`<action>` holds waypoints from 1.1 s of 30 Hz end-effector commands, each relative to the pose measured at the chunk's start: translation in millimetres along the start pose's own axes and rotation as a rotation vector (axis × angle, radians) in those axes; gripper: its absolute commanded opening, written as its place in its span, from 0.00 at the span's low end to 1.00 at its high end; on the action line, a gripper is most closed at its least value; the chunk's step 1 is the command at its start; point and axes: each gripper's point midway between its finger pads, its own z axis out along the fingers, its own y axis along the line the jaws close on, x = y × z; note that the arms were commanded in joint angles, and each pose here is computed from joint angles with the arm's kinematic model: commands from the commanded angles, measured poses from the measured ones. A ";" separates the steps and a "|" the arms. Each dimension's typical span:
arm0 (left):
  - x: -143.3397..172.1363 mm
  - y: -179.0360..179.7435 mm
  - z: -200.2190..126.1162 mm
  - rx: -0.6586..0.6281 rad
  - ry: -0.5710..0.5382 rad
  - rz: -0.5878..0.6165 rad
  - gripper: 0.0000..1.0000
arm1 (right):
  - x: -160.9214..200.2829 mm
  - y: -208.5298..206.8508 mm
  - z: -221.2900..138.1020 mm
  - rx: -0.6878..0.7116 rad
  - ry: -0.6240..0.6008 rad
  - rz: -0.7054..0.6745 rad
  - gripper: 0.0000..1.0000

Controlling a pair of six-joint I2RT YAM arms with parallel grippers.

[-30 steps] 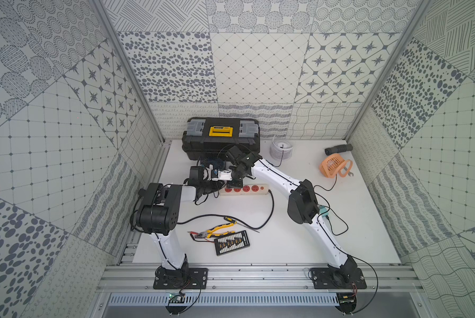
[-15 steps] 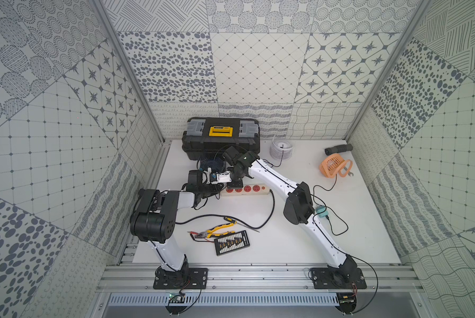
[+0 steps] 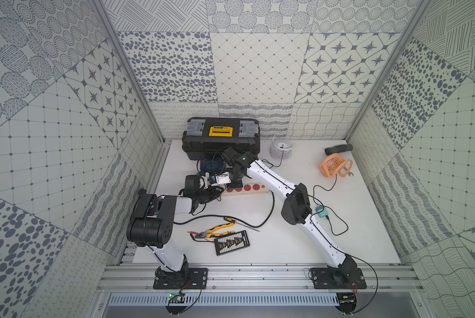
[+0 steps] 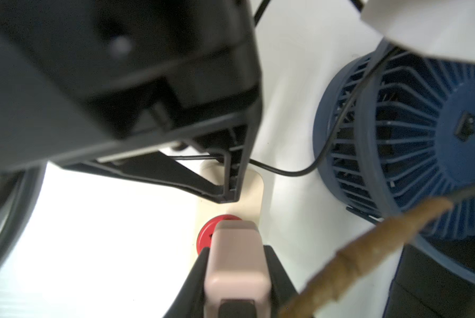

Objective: Plug the desk fan into the power strip
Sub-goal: Insert the plug into the socket.

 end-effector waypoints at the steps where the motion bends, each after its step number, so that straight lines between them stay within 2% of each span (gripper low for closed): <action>1: -1.6 -26.8 -4.5 0.146 0.006 -0.010 0.33 | 65.7 31.3 75.4 -0.128 0.199 0.002 0.04; 6: -0.4 -22.2 0.6 0.140 0.020 -0.032 0.35 | 33.8 25.4 51.0 -0.124 0.063 0.045 0.12; 11: -9.7 -34.1 -7.5 0.166 -0.026 0.025 0.36 | 14.9 19.3 29.4 -0.113 -0.015 0.065 0.14; 15: -15.6 -31.9 -9.4 0.116 -0.028 0.050 0.47 | 21.8 17.6 32.3 -0.118 -0.001 0.168 0.12; 24: -10.5 -19.3 3.5 0.069 0.055 0.025 0.44 | 45.2 57.4 33.9 -0.253 0.113 0.378 0.07; 33: 20.3 -16.6 -1.6 0.061 0.126 0.027 0.41 | 34.8 92.0 5.9 -0.287 0.150 0.389 0.04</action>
